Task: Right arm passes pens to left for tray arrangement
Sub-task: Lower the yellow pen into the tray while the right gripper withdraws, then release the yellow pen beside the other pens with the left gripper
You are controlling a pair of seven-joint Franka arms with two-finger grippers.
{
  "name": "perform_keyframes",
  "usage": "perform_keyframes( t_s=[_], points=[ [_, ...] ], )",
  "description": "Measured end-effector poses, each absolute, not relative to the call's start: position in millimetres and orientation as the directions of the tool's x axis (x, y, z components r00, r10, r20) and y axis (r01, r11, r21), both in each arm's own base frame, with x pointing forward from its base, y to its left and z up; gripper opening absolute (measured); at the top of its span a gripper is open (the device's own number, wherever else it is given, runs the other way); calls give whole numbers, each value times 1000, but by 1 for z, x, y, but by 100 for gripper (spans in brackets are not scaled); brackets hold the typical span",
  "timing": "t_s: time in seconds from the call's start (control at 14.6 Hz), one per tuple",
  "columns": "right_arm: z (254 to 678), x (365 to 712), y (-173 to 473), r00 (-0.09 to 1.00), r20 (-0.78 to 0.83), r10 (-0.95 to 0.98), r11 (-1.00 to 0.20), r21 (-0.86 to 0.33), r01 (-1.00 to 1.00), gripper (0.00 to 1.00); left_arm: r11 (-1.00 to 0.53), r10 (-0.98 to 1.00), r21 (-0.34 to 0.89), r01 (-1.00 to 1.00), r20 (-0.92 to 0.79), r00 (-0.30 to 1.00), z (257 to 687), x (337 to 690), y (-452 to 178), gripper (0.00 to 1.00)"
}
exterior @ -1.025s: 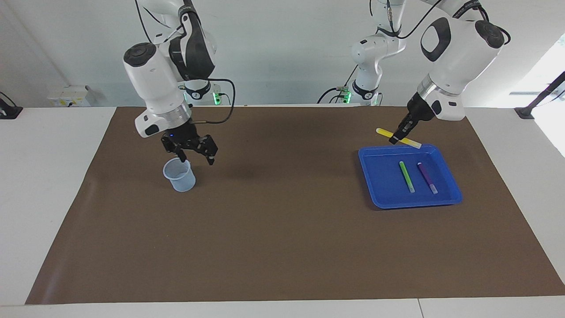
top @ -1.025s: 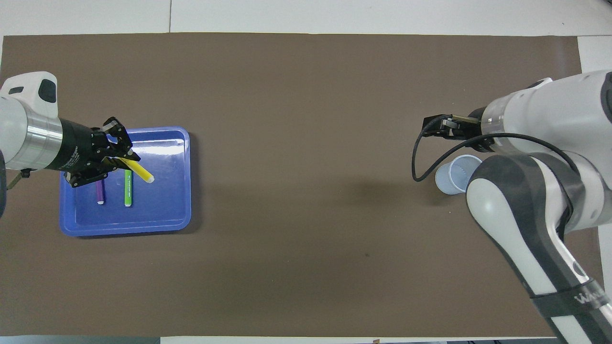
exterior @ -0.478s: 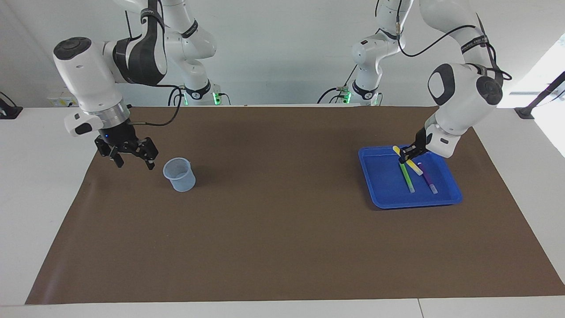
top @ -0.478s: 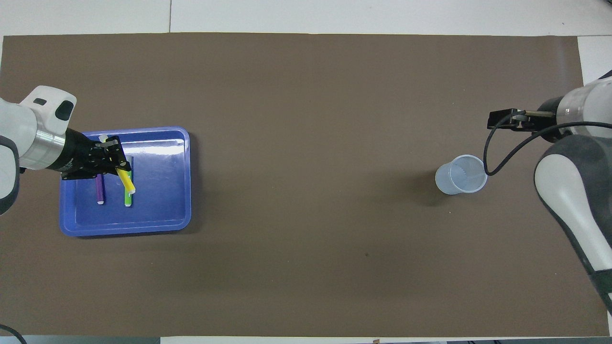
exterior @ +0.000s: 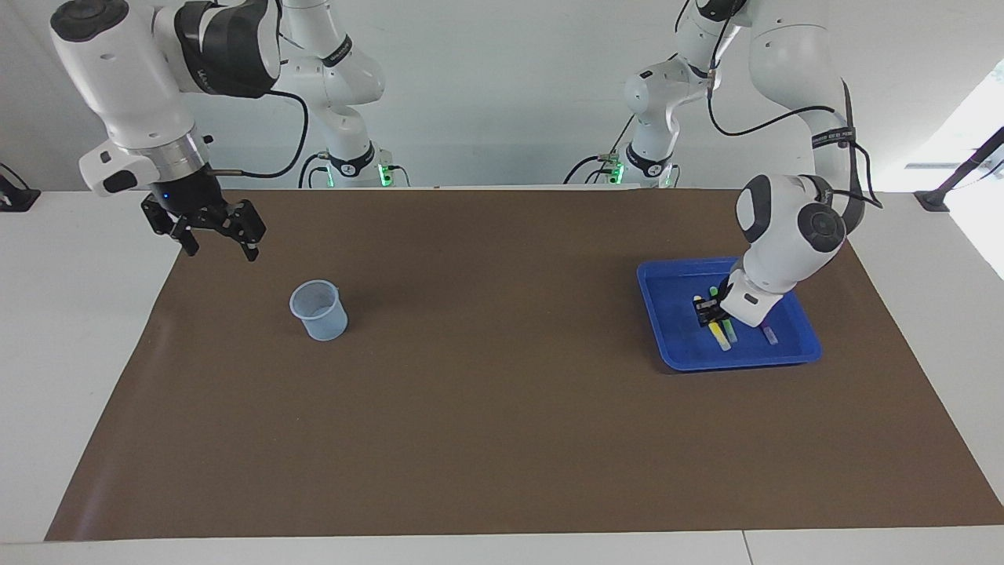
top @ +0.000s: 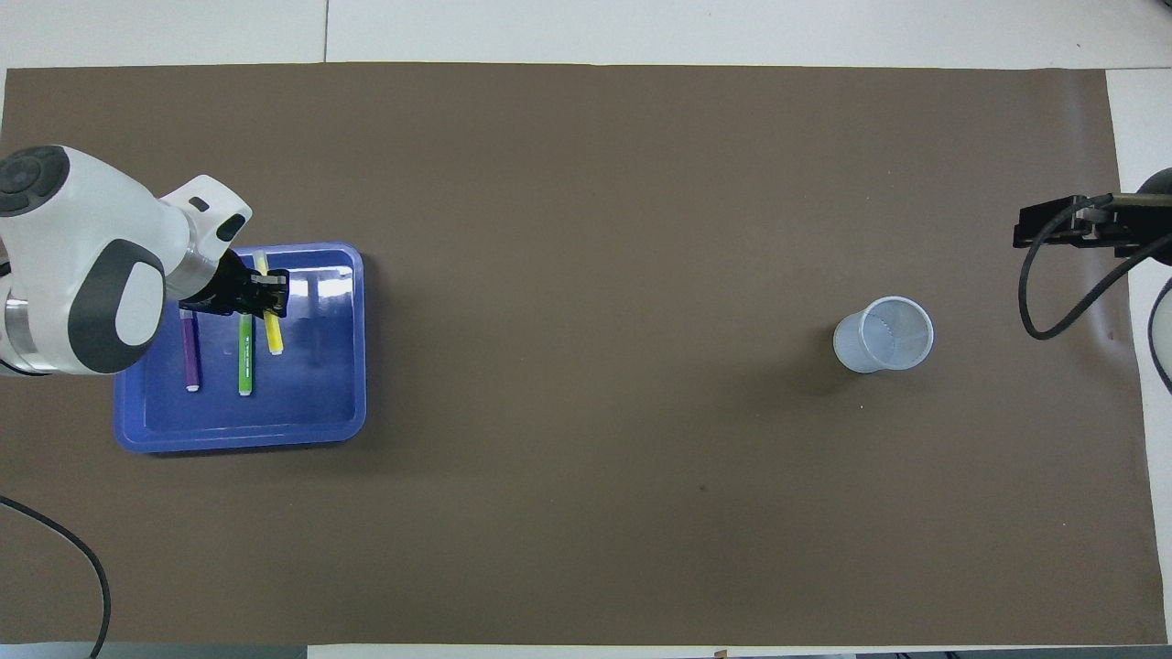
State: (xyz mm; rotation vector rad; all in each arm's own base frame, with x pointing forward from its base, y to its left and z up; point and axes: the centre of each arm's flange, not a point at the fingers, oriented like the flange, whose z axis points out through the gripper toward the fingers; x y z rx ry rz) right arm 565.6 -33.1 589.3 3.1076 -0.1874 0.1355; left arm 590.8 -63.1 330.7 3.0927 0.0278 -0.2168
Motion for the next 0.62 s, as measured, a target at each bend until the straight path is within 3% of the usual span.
perform_keyframes(
  t_s=[0.62],
  points=[
    [604,556,5,997,41,-71,-997,31,-72,100,-1000,1,22,6,-239,971,315,581,-64,18]
  ],
)
